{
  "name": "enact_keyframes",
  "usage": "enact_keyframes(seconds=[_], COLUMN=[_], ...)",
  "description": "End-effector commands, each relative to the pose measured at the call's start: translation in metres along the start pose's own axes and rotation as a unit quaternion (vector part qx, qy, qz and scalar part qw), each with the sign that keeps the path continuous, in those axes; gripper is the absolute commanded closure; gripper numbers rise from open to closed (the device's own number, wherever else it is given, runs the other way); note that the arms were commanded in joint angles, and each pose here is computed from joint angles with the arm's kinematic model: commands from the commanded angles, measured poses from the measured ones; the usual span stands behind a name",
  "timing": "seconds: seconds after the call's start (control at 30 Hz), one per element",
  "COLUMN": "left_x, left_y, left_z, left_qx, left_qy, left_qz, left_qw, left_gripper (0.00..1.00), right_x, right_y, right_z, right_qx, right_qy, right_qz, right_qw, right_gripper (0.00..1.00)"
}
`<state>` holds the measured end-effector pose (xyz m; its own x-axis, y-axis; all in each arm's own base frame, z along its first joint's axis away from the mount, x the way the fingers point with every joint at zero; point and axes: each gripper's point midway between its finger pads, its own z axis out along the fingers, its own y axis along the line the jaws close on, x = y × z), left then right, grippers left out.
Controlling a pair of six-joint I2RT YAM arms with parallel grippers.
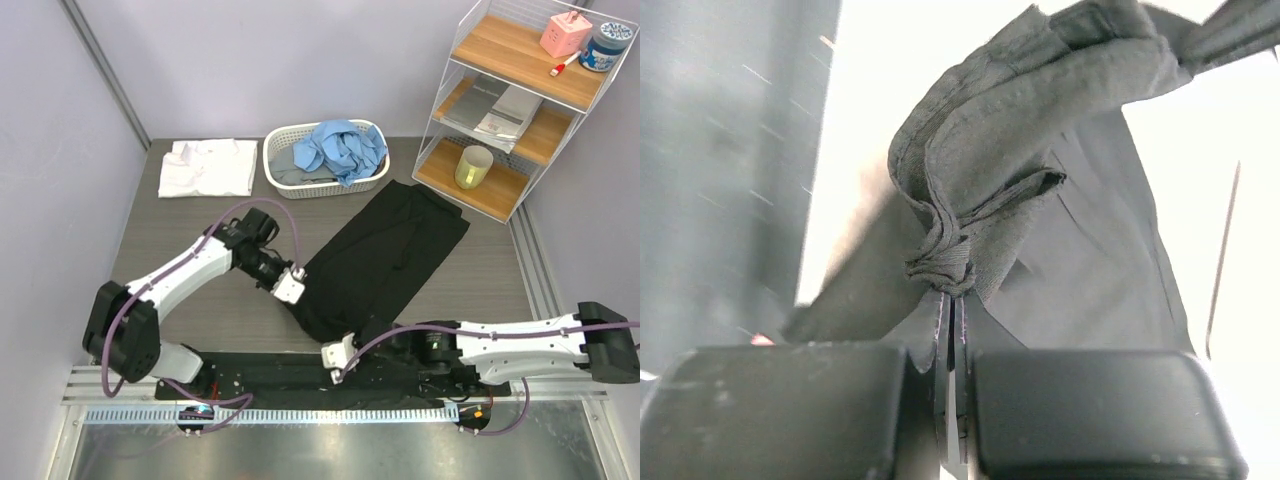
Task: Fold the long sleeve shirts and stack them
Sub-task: Fold the shirt
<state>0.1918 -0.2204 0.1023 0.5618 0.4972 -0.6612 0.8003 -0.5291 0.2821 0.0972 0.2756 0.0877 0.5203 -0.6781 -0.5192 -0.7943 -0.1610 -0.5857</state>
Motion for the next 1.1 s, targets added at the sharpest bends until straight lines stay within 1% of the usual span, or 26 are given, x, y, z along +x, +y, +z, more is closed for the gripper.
enact_keyframes(seconds=[0.0,0.07,0.1,0.13,0.17,0.2,0.23,0.27,0.33,0.37,0.47,0.53,0.6,0.63,0.67,0.7,0.73,0.77,0.8,0.87,0.9,1.07], left_x=[-0.019,-0.015,-0.017,-0.017,-0.017,-0.019,-0.028,-0.02,-0.024,-0.015,-0.004,0.001,0.006,0.009,0.009,0.014,0.017,0.018,0.02,0.026,0.026,0.027], left_y=[0.065,0.083,0.089,0.109,0.117,0.124,0.145,0.15,0.173,0.178,0.199,0.207,0.213,0.215,0.218,0.218,0.218,0.219,0.223,0.224,0.231,0.237], left_z=[-0.001,0.005,0.009,0.011,0.014,0.018,0.012,0.024,0.027,0.037,0.05,0.052,0.058,0.06,0.062,0.067,0.068,0.07,0.072,0.078,0.079,0.088], left_qx=[-0.06,-0.066,-0.065,-0.077,-0.082,-0.082,-0.098,-0.088,-0.098,-0.092,-0.098,-0.105,-0.106,-0.106,-0.109,-0.107,-0.108,-0.109,-0.115,-0.116,-0.126,-0.133], left_qy=[-0.027,-0.027,-0.027,-0.027,-0.026,-0.027,-0.028,-0.027,-0.021,-0.018,-0.009,-0.002,-0.002,0.001,0.001,0.004,0.007,0.007,0.008,0.012,0.01,0.016], left_qz=[0.001,-0.011,-0.009,0.001,-0.014,-0.012,0.002,-0.013,-0.001,-0.009,-0.016,-0.02,-0.02,-0.02,-0.018,-0.022,-0.025,-0.027,-0.025,-0.035,-0.031,-0.044], left_qw=[0.998,0.997,0.998,0.997,0.996,0.996,0.995,0.996,0.995,0.996,0.995,0.994,0.994,0.994,0.994,0.994,0.994,0.994,0.993,0.993,0.991,0.99], left_gripper=[1.0,1.0,1.0,1.0,1.0,1.0,1.0,1.0,1.0,1.0,1.0,1.0,1.0,1.0,1.0,1.0,1.0,1.0,1.0,1.0,1.0,1.0], right_x=[0.043,0.054,0.066,0.07,0.075,0.082,0.088,0.093,0.102,0.107,0.123,0.128,0.143,0.145,0.155,0.16,0.161,0.168,0.173,0.177,0.185,0.196], right_y=[-0.031,-0.042,-0.047,-0.053,-0.057,-0.054,-0.061,-0.06,-0.06,-0.057,-0.055,-0.056,-0.059,-0.059,-0.065,-0.064,-0.063,-0.069,-0.065,-0.067,-0.063,-0.069], right_z=[-0.019,-0.024,-0.029,-0.035,-0.039,-0.041,-0.049,-0.051,-0.059,-0.059,-0.063,-0.063,-0.066,-0.065,-0.068,-0.066,-0.064,-0.066,-0.062,-0.058,-0.056,-0.062], right_qx=[0.052,0.068,0.076,0.089,0.097,0.094,0.112,0.113,0.124,0.125,0.134,0.136,0.145,0.14,0.151,0.145,0.135,0.142,0.13,0.124,0.115,0.129], right_qy=[0.058,0.07,0.087,0.087,0.09,0.099,0.101,0.107,0.113,0.119,0.135,0.139,0.156,0.151,0.161,0.168,0.161,0.169,0.175,0.176,0.188,0.195], right_qz=[0.011,0.013,0.022,0.028,0.028,0.029,0.039,0.041,0.05,0.053,0.062,0.073,0.092,0.098,0.114,0.123,0.128,0.144,0.152,0.161,0.17,0.185], right_qw=[0.997,0.995,0.993,0.992,0.991,0.99,0.988,0.987,0.984,0.984,0.98,0.978,0.973,0.974,0.969,0.967,0.969,0.965,0.964,0.963,0.96,0.955], right_gripper=[0.99,0.99,0.99,0.99,0.99,0.99,0.99,0.99,0.99,0.99,0.99,0.99,0.99,0.99,0.99,0.99,0.99,0.99,0.99,0.99,0.99,0.99])
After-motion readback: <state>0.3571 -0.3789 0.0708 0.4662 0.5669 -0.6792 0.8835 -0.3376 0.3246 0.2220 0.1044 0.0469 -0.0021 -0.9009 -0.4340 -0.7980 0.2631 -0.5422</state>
